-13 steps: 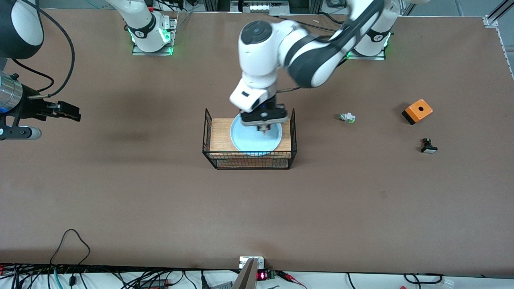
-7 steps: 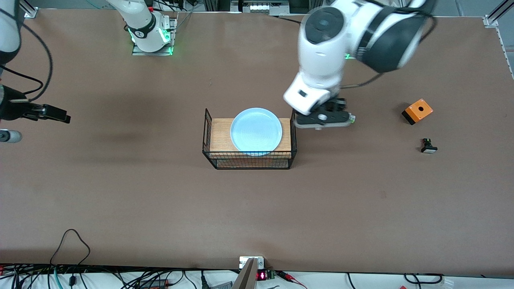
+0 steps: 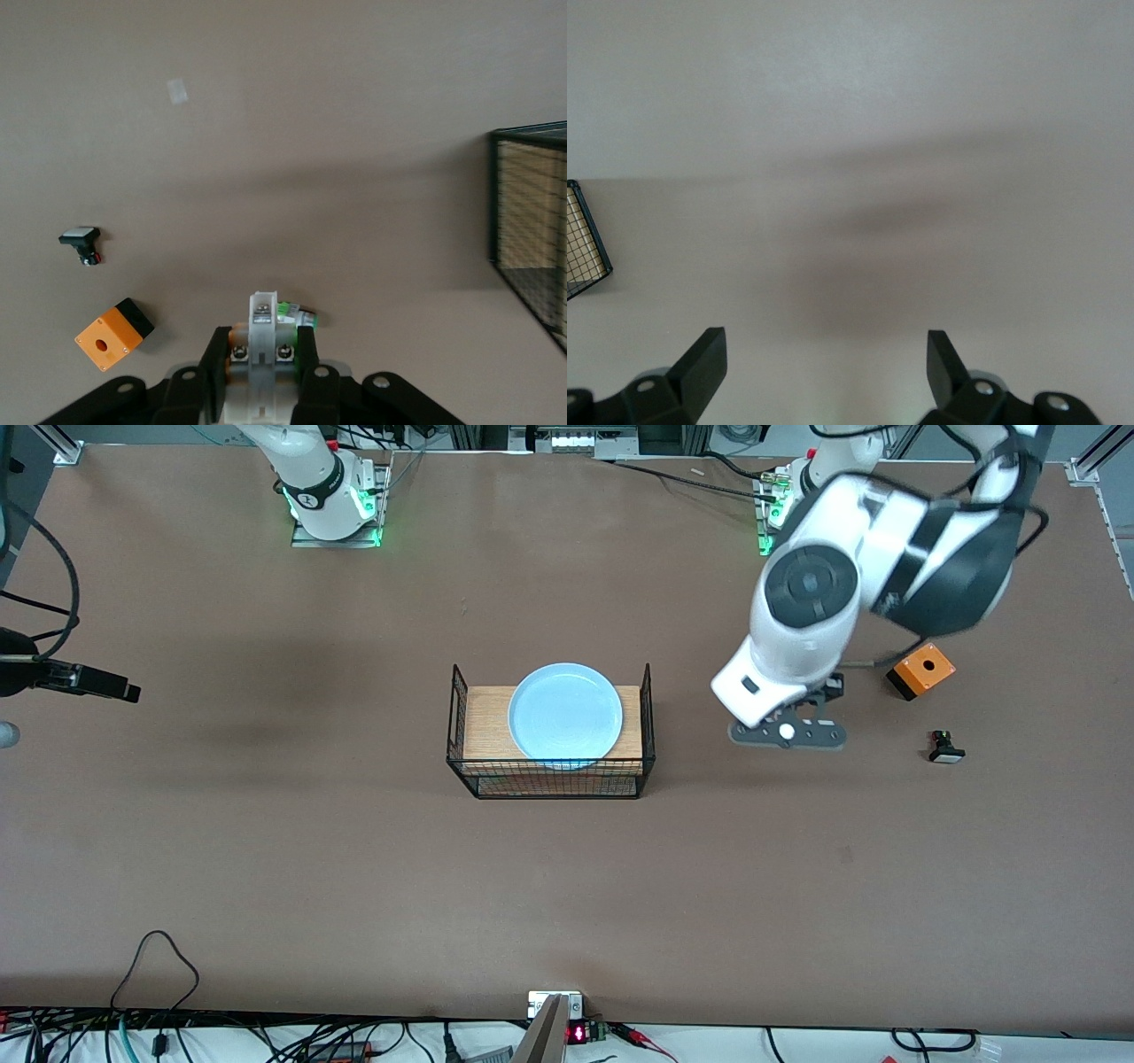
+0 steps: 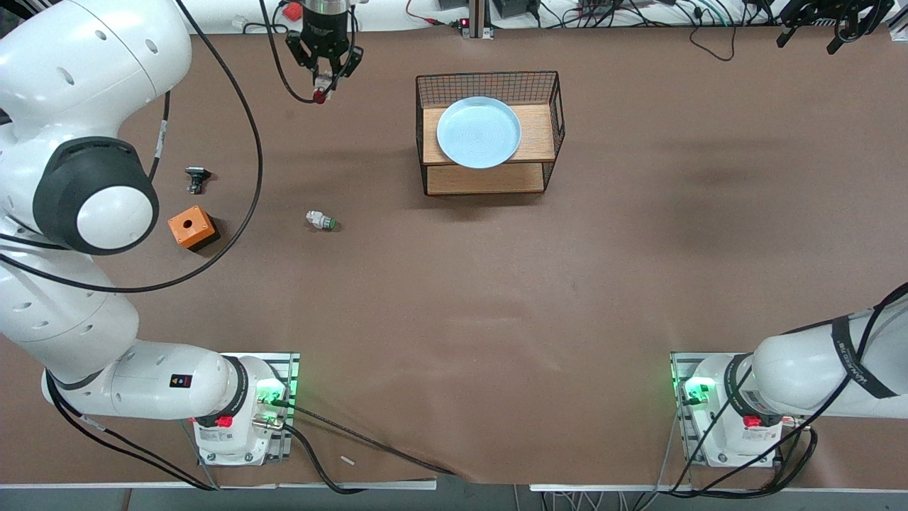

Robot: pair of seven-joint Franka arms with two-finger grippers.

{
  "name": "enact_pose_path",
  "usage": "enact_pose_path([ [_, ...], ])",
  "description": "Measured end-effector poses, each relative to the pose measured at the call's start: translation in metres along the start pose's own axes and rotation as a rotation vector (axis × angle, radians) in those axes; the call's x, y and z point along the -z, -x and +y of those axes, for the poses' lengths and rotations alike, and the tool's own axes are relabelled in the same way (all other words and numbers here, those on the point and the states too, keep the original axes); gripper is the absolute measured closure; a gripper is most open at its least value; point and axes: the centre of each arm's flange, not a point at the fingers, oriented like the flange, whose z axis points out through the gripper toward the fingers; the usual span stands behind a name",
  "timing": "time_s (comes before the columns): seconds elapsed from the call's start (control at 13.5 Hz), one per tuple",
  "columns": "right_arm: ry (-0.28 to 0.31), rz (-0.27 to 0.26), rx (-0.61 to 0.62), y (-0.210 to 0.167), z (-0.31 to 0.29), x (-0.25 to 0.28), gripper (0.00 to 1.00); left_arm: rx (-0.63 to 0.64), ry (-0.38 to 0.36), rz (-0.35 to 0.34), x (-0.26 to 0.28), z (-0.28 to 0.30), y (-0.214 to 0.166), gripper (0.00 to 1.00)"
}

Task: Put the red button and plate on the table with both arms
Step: 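Lift the button out of the basket toward the orange box, then lower the button onto the table and open the left gripper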

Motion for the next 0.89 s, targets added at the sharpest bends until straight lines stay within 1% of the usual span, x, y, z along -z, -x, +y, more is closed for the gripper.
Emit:
enact_pose_path([
  [0.22, -0.001, 0.0, 0.001, 0.0, 0.0, 0.0, 0.0, -0.054, 0.044, -0.009, -0.049, -0.033, -0.032, 0.66],
  [0.45, -0.002, 0.001, 0.008, 0.0, -0.004, 0.001, 0.0, -0.15, 0.109, 0.028, -0.117, -0.091, -0.06, 0.66],
  [0.67, -0.002, 0.005, 0.023, 0.001, -0.012, 0.003, 0.0, -0.177, 0.16, 0.061, -0.193, -0.127, -0.065, 0.66],
  [0.89, 0.006, 0.021, 0.05, 0.002, -0.025, 0.008, 0.0, -0.193, 0.205, 0.085, -0.25, -0.12, -0.054, 0.66],
])
